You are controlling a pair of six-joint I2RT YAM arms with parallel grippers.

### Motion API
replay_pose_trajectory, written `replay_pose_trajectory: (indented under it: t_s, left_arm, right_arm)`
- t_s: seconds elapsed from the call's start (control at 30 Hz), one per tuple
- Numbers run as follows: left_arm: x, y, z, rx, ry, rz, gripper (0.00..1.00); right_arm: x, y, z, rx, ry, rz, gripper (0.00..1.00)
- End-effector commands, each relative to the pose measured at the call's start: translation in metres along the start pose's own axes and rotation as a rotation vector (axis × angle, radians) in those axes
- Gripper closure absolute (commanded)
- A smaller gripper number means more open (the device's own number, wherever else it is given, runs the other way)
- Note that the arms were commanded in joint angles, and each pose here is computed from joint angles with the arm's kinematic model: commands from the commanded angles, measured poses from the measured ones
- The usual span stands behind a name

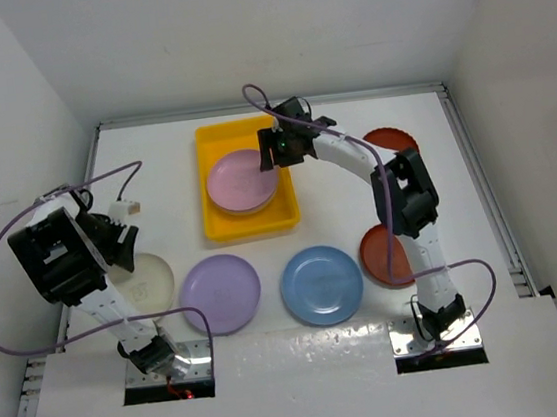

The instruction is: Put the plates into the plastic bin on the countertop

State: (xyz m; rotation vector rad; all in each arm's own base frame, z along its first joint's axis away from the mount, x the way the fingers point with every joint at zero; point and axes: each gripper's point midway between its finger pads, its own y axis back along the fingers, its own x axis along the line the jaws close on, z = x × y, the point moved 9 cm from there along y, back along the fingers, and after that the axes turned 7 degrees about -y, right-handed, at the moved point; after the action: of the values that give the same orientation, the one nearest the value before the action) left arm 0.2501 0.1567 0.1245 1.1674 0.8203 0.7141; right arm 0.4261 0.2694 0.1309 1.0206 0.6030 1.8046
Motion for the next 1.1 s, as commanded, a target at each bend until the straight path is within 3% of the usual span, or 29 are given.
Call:
replay_pose_trajectory:
  t_s: [0.0, 0.23, 0.3, 0.37, 0.4, 0.5, 0.57, 0.67, 0.83, 0.87, 0.97, 1.07]
  left_arm:
    - [0.013, 0.006, -0.017, 0.000, -0.005, 0.126, 0.27]
    - [0.015, -0.015, -0.033, 0.040, 0.035, 0.122, 0.29]
    - [0.014, -0.023, -0.039, 0.049, 0.040, 0.104, 0.33]
    - [0.011, -0.028, -0.041, 0.058, 0.044, 0.085, 0.48]
    - [0.011, -0.028, -0.041, 0.058, 0.044, 0.085, 0.69]
    - [0.013, -0.023, -0.040, 0.041, 0.052, 0.080, 1.00]
    - [0.023, -0.008, -0.038, -0.009, 0.082, 0.102, 1.00]
    - [0.039, 0.033, -0.027, -0.178, 0.071, 0.142, 1.00]
    - [0.046, 0.103, 0.016, -0.585, 0.048, 0.154, 1.00]
    - [0.041, 0.125, 0.038, -0.695, 0.034, 0.166, 1.00]
    - [0.033, 0.153, 0.078, -0.861, -0.010, 0.206, 1.00]
    - [0.015, 0.164, 0.131, -0.978, -0.014, 0.140, 1.00]
  right_arm:
    - [0.020, 0.054, 0.035, -0.163, 0.073, 0.041, 0.40]
    - [0.029, 0.078, 0.038, -0.206, 0.102, 0.075, 0.39]
    - [0.031, 0.087, 0.041, -0.228, 0.104, 0.084, 0.39]
    - [0.033, 0.095, 0.042, -0.241, 0.103, 0.092, 0.37]
    - [0.033, 0.098, 0.043, -0.250, 0.106, 0.094, 0.37]
    - [0.029, 0.109, 0.042, -0.267, 0.102, 0.095, 0.36]
    - [0.020, 0.113, 0.043, -0.279, 0.087, 0.081, 0.35]
    - [0.002, 0.122, 0.039, -0.276, 0.036, 0.087, 0.33]
    - [-0.037, 0.129, 0.014, -0.239, -0.056, 0.020, 0.33]
    - [-0.044, 0.134, 0.016, -0.248, -0.070, 0.008, 0.33]
    - [-0.052, 0.138, 0.005, -0.231, -0.081, -0.022, 0.33]
    - [-0.058, 0.139, -0.004, -0.212, -0.086, -0.051, 0.33]
